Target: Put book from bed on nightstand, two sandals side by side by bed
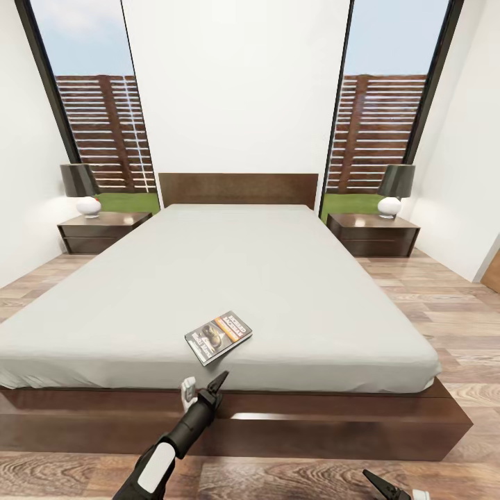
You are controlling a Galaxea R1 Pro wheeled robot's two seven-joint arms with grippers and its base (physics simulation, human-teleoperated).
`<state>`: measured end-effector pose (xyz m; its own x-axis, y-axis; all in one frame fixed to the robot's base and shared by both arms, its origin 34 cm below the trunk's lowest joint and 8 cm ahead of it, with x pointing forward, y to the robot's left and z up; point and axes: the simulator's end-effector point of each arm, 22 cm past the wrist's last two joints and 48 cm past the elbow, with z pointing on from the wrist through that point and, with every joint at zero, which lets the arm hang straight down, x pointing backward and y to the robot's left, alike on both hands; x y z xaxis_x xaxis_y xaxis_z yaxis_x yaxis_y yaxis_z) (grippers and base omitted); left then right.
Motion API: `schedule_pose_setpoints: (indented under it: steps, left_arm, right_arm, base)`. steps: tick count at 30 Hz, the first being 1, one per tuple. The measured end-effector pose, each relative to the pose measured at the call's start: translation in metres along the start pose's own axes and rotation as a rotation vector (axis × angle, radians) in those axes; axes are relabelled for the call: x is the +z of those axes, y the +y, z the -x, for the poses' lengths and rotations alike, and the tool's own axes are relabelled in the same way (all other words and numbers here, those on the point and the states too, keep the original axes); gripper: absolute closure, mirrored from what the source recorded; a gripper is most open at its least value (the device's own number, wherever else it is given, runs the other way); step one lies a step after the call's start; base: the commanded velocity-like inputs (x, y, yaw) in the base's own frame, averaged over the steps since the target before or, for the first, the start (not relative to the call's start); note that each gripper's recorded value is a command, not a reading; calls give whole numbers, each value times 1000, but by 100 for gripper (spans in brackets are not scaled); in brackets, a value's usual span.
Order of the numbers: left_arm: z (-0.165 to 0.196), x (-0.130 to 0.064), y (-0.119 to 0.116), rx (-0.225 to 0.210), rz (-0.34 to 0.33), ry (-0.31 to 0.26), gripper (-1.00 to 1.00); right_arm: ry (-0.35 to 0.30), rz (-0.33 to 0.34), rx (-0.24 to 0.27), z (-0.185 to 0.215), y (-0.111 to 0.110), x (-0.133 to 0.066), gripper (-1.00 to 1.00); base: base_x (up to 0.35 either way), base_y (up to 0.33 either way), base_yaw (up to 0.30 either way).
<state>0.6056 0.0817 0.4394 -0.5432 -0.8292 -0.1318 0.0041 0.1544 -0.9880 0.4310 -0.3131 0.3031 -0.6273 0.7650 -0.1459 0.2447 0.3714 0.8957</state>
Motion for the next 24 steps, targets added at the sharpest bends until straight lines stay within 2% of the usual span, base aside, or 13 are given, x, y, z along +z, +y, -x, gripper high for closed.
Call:
schedule_pose_setpoints:
  steps: [10, 24]
  left_arm:
    - [5, 6, -18, 13, -36, 0, -100]
    - [2, 7, -20, -3, -38, 21, -100]
  right_arm:
    - [1, 0, 1, -1, 0, 0, -100]
    - [3, 0, 0, -1, 0, 1, -100]
  base:
    - [0, 0, 0]
    - [0, 0, 0]
